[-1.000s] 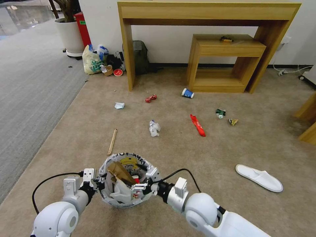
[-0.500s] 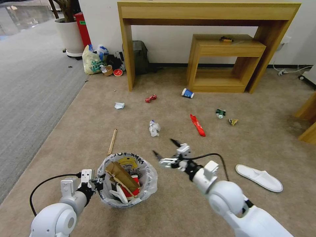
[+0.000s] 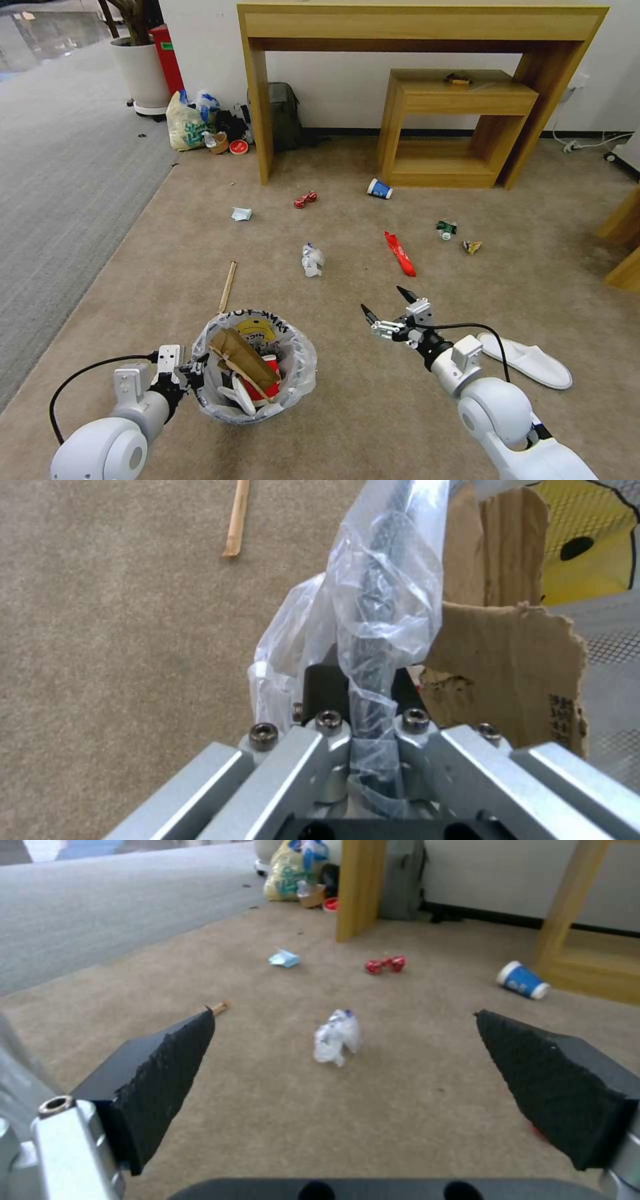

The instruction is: Pick up the trash bin and place the garbage on the floor into it.

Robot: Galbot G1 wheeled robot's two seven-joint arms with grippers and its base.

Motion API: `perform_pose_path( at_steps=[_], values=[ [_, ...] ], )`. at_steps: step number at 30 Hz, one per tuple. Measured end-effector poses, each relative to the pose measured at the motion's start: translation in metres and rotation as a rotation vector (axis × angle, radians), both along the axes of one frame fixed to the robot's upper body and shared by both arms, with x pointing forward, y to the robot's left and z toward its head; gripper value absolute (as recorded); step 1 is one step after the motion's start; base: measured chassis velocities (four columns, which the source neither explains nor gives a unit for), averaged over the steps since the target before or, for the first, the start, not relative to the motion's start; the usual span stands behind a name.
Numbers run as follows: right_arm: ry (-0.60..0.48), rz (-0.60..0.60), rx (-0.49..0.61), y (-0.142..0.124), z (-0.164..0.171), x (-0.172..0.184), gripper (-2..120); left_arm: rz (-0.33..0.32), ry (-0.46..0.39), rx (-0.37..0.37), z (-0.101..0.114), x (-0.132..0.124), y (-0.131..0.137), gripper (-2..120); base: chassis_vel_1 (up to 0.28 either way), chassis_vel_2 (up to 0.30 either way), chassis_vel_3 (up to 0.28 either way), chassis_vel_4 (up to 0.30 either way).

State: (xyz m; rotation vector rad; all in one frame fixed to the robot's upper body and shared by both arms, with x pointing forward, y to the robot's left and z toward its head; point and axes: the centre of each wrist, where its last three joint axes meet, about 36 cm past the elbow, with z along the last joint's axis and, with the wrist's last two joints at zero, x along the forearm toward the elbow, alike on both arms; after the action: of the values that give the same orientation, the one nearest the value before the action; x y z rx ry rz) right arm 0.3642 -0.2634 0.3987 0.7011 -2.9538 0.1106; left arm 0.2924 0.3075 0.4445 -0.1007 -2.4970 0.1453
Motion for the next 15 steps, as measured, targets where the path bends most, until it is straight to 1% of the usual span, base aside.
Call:
perform_pose_path(
  at_steps=[6, 11, 15],
  values=[
    [-0.001, -0.020, -0.004, -0.008, -0.004, -0.002, 100, -0.002, -0.005, 0.001, 0.002, -0.002, 0.000, 0, -0.104, -0.096, 0.118, 0.124],
    [0.003, -0.041, -0.019, -0.019, -0.009, -0.008, 100, -0.005, -0.002, -0.003, 0.002, -0.004, -0.004, 0, -0.158, -0.150, 0.138, 0.140],
    [0.003, -0.056, -0.029, -0.026, -0.012, -0.014, 100, -0.008, 0.001, -0.003, 0.002, -0.006, -0.006, 0, -0.115, -0.133, 0.120, 0.122]
  ],
)
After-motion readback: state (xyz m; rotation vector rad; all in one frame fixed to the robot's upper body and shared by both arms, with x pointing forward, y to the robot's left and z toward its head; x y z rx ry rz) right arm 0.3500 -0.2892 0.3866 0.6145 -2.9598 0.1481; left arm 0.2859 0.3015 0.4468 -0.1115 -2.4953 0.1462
